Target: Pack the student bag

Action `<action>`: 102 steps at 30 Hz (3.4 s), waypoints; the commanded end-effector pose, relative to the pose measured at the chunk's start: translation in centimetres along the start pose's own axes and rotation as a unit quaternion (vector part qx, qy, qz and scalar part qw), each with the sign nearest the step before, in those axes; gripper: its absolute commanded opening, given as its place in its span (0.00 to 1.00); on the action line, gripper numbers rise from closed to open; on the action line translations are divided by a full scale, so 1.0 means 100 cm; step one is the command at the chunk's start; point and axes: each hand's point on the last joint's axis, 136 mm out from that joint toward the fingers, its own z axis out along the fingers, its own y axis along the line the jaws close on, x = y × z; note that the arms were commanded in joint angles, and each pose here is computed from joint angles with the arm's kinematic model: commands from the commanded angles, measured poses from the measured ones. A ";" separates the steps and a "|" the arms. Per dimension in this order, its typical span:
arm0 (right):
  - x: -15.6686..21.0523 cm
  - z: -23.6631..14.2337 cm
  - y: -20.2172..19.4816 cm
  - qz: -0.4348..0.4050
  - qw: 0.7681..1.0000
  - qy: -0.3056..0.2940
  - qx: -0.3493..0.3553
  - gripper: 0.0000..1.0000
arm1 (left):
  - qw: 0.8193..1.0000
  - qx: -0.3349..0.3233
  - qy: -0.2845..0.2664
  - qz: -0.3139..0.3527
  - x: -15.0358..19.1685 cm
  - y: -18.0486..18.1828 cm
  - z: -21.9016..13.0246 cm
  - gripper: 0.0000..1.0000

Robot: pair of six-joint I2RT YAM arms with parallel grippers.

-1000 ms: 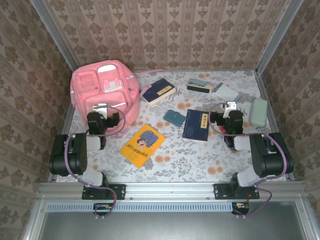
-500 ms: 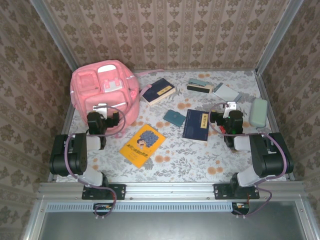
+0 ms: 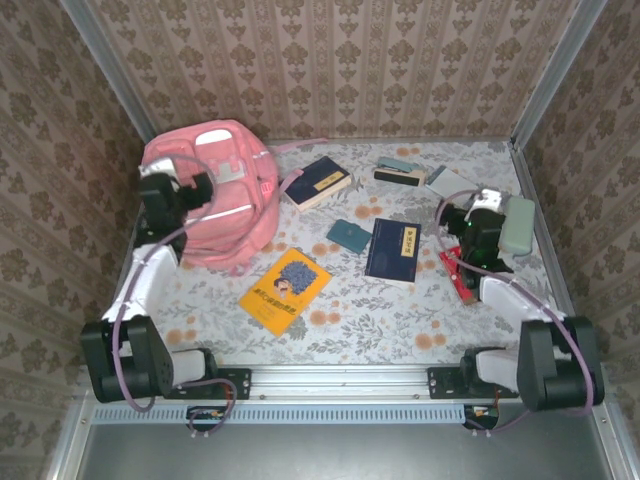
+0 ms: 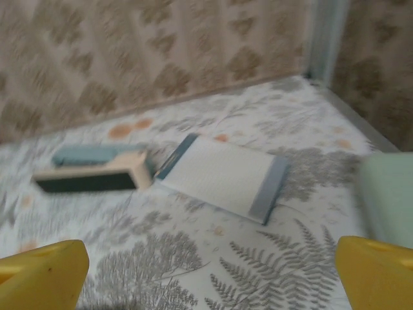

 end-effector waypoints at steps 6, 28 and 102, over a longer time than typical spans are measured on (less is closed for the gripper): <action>-0.020 -0.027 0.010 0.126 0.988 0.081 -0.025 1.00 | 0.976 0.080 0.200 0.022 0.074 -0.051 -0.015 0.87; 0.028 -0.096 0.100 0.025 0.969 0.187 -0.159 1.00 | 0.861 0.064 0.482 0.151 0.269 -0.105 -0.132 0.78; 0.075 -0.130 0.174 -0.059 0.940 0.247 -0.228 1.00 | 0.875 0.040 0.434 0.212 0.211 -0.161 0.081 0.04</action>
